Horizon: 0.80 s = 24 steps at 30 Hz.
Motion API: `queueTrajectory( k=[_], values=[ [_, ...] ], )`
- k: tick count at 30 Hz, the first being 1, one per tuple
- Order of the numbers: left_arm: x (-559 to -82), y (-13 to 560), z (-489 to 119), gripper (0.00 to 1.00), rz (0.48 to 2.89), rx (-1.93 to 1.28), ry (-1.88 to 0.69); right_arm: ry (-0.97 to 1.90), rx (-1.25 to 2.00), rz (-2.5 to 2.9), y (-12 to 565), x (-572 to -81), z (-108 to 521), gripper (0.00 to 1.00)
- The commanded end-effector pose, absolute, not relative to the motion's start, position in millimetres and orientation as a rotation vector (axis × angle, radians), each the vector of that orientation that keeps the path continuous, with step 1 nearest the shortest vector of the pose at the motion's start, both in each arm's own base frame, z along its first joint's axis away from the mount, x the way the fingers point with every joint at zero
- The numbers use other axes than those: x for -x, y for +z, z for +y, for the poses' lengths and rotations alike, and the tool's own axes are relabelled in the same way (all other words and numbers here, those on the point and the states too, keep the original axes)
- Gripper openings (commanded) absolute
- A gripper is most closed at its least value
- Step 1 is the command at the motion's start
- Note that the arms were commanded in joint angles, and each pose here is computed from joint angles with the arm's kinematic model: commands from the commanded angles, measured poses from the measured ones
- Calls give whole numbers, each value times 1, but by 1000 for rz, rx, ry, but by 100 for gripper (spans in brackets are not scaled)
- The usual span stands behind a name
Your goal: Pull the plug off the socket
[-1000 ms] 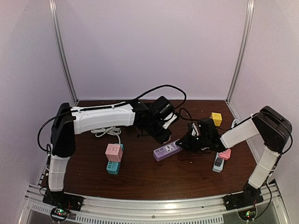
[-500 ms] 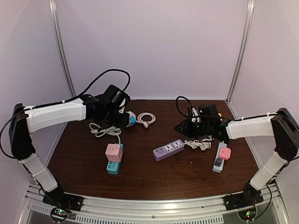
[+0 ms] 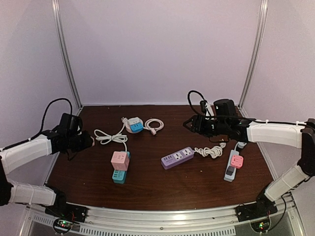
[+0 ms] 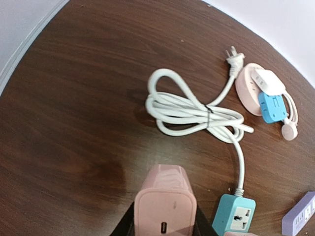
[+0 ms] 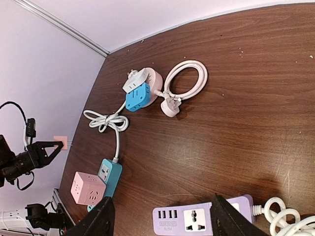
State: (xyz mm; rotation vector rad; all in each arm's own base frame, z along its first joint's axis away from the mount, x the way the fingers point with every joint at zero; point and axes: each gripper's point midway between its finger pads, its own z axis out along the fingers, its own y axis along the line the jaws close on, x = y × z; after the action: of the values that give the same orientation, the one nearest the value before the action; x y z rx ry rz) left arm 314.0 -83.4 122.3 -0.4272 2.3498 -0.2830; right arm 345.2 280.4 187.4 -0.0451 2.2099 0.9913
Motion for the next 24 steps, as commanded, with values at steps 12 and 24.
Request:
queueTrajectory(
  k=[12, 24],
  values=[
    [-315, 74, -54, 13, 2173, 742, -759, 984, 87, 2223, 196, -340, 283, 70],
    [-298, 39, -49, 23, 2259, 816, -716, 986, 70, 2226, 192, -335, 278, 70]
  ],
)
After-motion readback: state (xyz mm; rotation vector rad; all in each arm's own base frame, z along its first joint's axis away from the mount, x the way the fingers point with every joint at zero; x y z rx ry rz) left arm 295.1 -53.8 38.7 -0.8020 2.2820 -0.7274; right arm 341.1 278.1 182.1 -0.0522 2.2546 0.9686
